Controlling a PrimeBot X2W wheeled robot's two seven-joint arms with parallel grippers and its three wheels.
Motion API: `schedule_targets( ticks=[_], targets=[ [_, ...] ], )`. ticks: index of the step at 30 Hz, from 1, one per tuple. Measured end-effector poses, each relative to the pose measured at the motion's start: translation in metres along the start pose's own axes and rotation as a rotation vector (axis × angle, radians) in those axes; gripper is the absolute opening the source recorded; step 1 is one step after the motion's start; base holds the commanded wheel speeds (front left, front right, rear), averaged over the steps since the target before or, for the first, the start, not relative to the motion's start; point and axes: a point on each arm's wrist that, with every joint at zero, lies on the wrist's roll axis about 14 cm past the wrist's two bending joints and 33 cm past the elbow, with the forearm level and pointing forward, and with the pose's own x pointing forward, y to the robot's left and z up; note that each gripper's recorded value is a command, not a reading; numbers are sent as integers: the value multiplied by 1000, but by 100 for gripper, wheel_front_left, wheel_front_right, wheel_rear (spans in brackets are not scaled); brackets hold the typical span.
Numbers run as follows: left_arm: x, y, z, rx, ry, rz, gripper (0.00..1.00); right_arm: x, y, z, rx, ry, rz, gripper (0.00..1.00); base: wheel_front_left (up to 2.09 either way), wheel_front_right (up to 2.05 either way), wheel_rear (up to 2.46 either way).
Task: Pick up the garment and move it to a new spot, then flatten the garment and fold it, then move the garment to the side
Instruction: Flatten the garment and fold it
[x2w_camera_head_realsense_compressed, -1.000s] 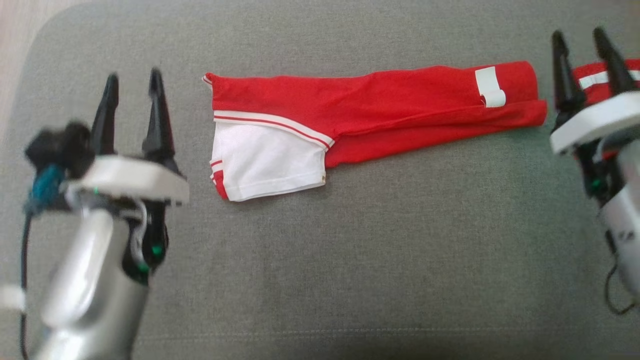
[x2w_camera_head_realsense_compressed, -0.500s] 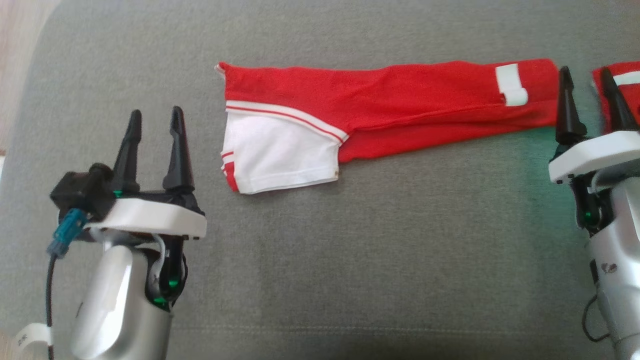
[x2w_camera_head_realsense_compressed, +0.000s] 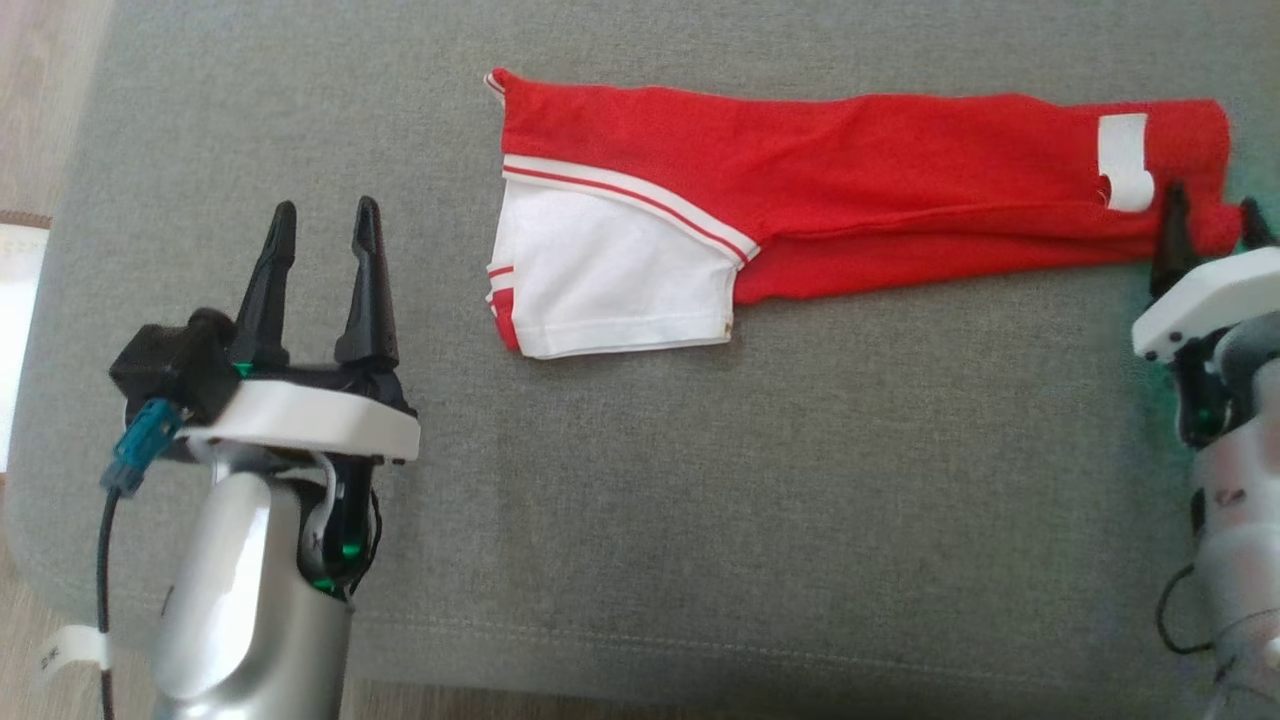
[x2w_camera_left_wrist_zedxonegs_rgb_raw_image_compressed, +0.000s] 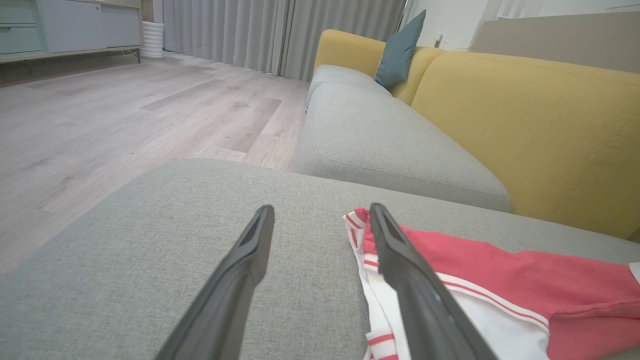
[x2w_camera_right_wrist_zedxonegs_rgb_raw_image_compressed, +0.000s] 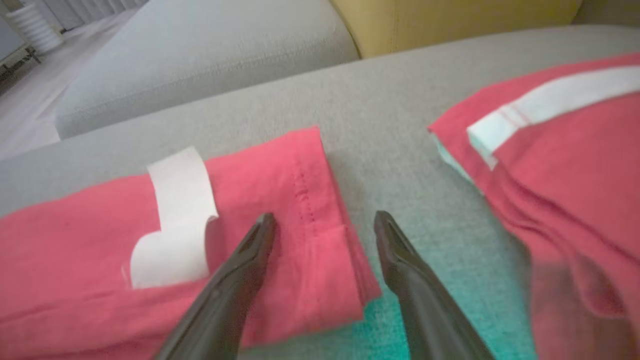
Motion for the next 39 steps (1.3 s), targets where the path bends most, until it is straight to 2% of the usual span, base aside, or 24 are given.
schedule_targets(
  ticks=[3,9,10,11,20,24,27,32,36,39],
  targets=[
    [2,2,0,2,-1,6,100,0,1,-17,10,50,-9,100,0,0,0],
    [6,2,-2,-2,1,6,100,5,3,-16,25,72,-13,100,0,0,0],
    [7,1,-3,-3,0,3,100,5,4,-17,29,74,-12,40,0,0,0],
    [8,0,-3,-4,0,-1,100,5,5,-17,32,74,-12,0,0,0,0],
    [11,-18,8,-20,-30,-45,100,-13,-4,1,94,-7,-36,0,0,0,0],
    [9,-25,17,-24,-50,-61,100,-26,-25,27,97,-102,-77,0,0,0,0],
    [4,-28,22,-25,-58,-68,100,-35,-26,52,92,-182,-74,0,0,0,0],
    [-7,-29,25,-27,-60,-70,100,-44,1,78,100,-268,-9,0,0,0,0],
    [-19,-25,28,-26,-64,-57,100,-52,62,107,106,-339,140,0,0,0,0],
    [-26,-22,31,-26,-70,-47,100,-60,102,114,104,-352,255,0,0,0,0]
  ],
)
